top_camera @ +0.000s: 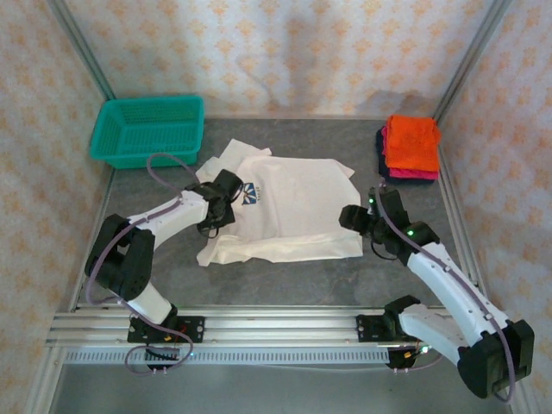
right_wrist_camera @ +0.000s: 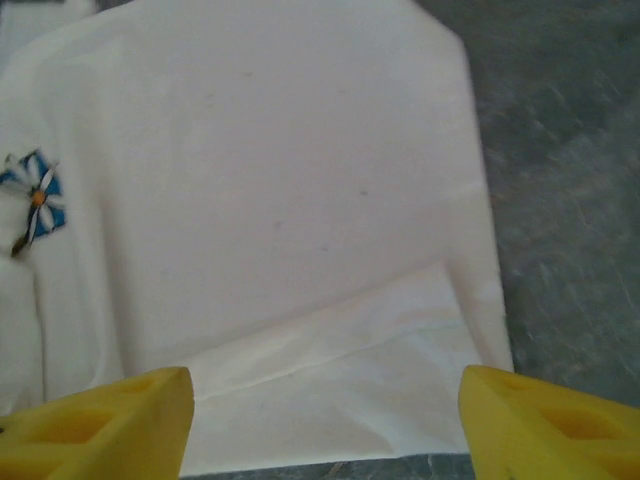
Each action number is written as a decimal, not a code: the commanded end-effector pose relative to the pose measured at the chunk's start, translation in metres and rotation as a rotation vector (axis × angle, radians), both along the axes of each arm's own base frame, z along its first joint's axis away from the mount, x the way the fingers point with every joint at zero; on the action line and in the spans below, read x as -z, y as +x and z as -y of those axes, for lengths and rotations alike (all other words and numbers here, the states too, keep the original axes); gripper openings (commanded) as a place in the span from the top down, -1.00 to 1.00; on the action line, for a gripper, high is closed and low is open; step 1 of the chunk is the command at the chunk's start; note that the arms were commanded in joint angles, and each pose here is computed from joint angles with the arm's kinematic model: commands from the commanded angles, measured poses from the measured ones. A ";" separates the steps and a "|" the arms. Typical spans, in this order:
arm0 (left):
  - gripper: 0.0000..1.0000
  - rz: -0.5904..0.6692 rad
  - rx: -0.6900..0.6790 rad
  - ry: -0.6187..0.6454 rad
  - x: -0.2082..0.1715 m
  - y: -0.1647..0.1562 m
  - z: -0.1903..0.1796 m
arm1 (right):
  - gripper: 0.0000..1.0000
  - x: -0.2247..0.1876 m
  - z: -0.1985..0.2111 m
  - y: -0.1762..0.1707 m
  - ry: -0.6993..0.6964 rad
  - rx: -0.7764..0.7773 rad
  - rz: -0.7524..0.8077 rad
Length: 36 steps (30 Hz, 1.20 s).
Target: Fold and stack the t-shirts
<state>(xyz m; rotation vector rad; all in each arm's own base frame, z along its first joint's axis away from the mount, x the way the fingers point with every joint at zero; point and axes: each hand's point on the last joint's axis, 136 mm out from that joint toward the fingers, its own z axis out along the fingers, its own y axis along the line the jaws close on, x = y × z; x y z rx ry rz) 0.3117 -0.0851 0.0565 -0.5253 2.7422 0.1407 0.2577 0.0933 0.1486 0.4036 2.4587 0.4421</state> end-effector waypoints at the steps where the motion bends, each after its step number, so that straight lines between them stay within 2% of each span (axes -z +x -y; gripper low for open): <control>1: 1.00 0.070 -0.066 -0.012 -0.010 -0.003 -0.014 | -0.38 0.034 0.019 -0.020 0.073 0.212 -0.173; 4: 1.00 0.115 -0.122 -0.005 -0.017 -0.018 -0.029 | -0.43 0.055 0.021 -0.027 0.123 0.285 -0.248; 8: 1.00 0.140 -0.183 -0.028 -0.017 -0.041 -0.041 | -0.07 0.057 0.022 -0.014 0.081 0.279 -0.240; 11: 1.00 0.151 -0.235 -0.024 -0.013 -0.057 -0.050 | 0.01 0.063 0.013 -0.004 0.077 0.251 -0.295; 14: 1.00 0.186 -0.279 -0.022 -0.014 -0.068 -0.061 | 0.00 0.080 0.006 0.002 0.077 0.235 -0.360; 21: 1.00 0.178 -0.288 -0.024 -0.011 -0.073 -0.066 | 0.22 0.098 0.012 0.022 -0.003 0.228 -0.368; 29: 1.00 0.181 -0.290 -0.016 -0.014 -0.074 -0.068 | 0.24 0.112 0.008 0.034 -0.005 0.206 -0.397; 32: 1.00 0.184 -0.294 -0.015 -0.015 -0.076 -0.070 | 0.39 0.116 0.008 0.035 -0.001 0.202 -0.407; 36: 1.00 0.192 -0.300 -0.020 -0.017 -0.077 -0.071 | 0.33 0.124 0.010 0.033 -0.016 0.196 -0.429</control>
